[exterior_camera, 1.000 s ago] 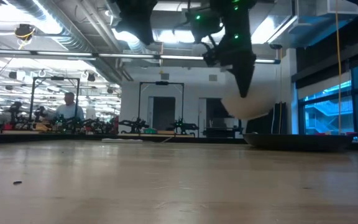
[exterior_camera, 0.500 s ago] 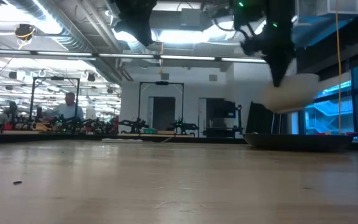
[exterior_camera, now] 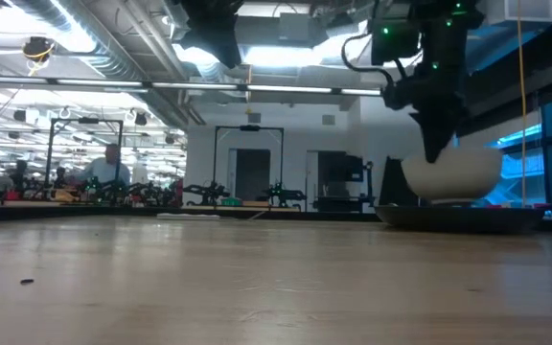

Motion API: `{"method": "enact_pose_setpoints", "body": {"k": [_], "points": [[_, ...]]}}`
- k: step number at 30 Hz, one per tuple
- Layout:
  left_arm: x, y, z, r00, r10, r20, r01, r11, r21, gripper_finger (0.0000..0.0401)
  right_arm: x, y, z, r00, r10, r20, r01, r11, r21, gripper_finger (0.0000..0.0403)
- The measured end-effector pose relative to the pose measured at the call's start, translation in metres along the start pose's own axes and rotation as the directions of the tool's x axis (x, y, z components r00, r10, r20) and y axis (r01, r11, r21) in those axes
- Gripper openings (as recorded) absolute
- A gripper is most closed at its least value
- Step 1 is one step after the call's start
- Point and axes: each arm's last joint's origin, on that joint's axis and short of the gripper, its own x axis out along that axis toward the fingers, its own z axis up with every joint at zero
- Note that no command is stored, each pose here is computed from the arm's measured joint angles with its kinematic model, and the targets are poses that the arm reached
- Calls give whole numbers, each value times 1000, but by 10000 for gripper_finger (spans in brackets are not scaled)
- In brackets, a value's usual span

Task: Set table place
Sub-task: Put the white bowl on top of the black plate

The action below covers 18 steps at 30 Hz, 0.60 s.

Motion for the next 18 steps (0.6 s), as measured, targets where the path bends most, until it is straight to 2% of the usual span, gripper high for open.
{"method": "enact_pose_setpoints", "body": {"k": [7, 12, 18], "points": [[0, 0, 0, 1000, 0, 0, 0, 1000, 0, 98, 8, 1, 0, 1000, 10, 22, -10, 1000, -1, 12], [0, 0, 0, 1000, 0, 0, 0, 1000, 0, 98, 11, -1, -1, 999, -30, 37, 30, 1000, -2, 12], [0, 0, 0, 1000, 0, 0, 0, 1000, 0, 98, 12, -4, 1, 999, -30, 43, 30, 999, 12, 12]]}}
